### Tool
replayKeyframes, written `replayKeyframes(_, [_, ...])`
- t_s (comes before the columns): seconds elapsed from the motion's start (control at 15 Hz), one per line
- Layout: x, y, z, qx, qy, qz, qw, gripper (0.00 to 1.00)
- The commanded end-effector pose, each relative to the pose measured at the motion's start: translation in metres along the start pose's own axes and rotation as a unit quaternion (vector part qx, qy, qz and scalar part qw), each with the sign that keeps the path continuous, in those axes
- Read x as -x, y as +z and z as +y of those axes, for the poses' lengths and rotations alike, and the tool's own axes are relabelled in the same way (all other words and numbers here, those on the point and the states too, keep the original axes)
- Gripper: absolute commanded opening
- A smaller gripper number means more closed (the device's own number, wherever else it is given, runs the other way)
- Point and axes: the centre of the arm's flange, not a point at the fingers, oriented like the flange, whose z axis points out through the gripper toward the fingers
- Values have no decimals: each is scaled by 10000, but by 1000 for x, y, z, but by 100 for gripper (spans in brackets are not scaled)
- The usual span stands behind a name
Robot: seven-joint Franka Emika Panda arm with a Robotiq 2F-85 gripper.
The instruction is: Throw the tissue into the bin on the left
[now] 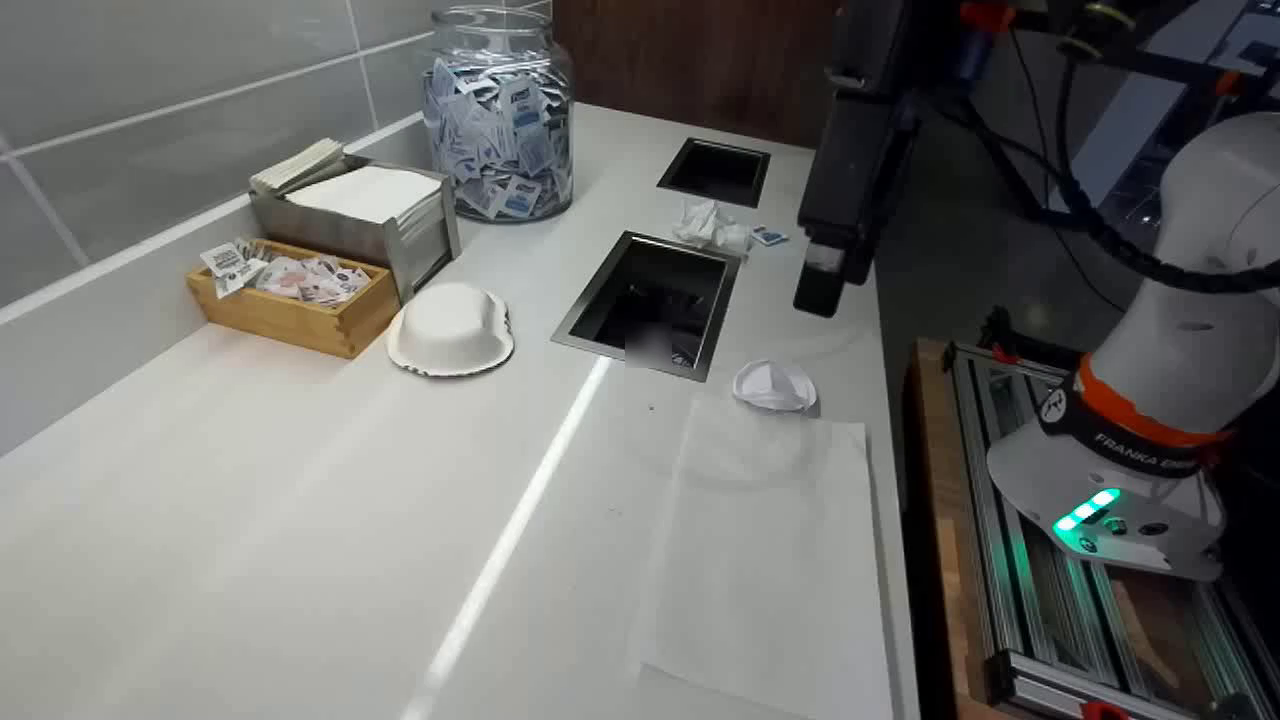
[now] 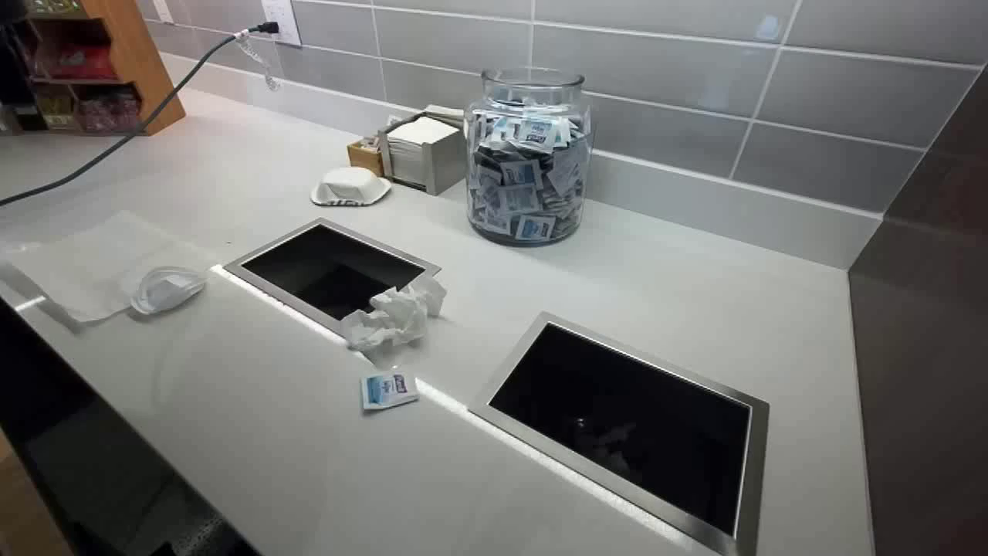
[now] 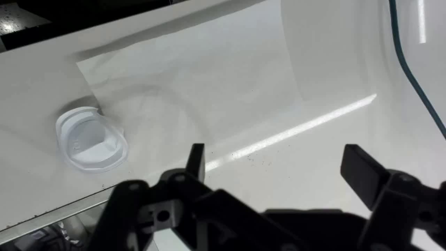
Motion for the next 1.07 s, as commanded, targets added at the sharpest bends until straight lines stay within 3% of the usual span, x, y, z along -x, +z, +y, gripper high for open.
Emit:
replayKeyframes(0.0, [0, 0, 0, 0, 0, 0, 10000, 100])
replayKeyframes(0.47, [0, 0, 0, 0, 0, 0, 10000, 100])
replayKeyframes(0.73, [-12, -7, 47, 82, 1109, 612, 9919, 100])
replayKeyframes(1.0, [-19, -14, 94, 298, 1928, 1123, 9743, 100])
